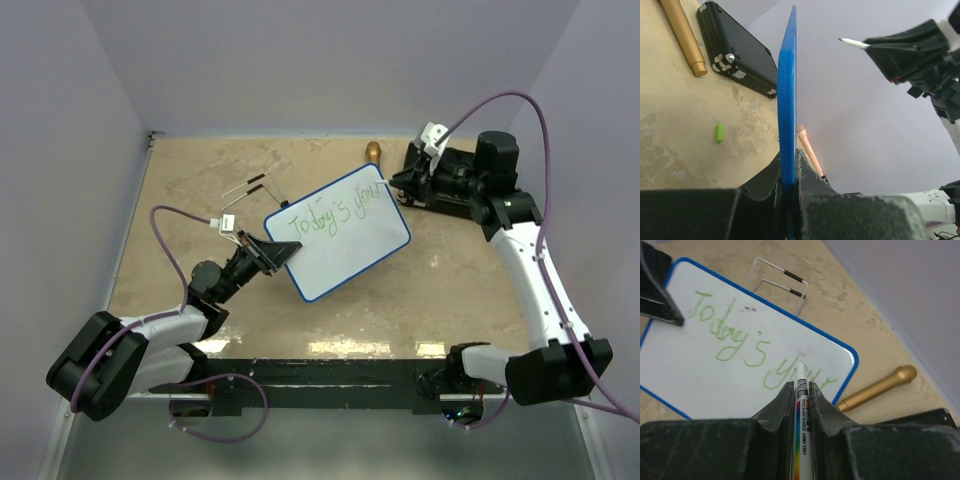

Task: Write a sentence on the whiteboard

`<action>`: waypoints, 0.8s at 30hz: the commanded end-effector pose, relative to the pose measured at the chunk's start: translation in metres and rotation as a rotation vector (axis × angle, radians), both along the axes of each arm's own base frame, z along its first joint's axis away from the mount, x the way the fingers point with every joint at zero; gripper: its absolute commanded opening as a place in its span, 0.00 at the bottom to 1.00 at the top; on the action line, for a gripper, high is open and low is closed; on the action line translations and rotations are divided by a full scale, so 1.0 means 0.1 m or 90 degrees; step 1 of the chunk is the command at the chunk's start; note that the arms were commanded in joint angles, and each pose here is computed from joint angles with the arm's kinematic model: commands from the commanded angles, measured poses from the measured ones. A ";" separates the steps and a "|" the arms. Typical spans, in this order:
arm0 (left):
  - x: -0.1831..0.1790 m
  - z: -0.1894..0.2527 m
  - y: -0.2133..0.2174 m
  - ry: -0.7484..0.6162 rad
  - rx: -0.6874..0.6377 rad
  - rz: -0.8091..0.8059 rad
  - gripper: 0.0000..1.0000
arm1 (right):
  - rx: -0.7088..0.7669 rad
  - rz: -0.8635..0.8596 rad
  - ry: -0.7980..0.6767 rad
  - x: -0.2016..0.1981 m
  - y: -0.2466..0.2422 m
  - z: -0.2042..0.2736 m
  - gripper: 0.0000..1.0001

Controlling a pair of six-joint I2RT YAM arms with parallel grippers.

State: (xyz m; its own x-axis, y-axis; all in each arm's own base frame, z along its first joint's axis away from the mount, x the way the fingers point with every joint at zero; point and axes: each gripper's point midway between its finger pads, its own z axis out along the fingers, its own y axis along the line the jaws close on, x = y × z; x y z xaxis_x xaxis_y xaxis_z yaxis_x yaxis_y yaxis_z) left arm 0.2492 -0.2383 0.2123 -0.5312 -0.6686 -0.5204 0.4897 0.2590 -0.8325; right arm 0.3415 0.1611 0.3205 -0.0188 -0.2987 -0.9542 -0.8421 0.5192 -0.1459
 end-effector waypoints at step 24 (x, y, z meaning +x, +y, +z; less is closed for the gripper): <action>-0.26 1.81 0.42 -0.400 -0.228 0.117 0.00 | -0.085 0.258 -0.088 -1.03 0.76 -0.03 0.00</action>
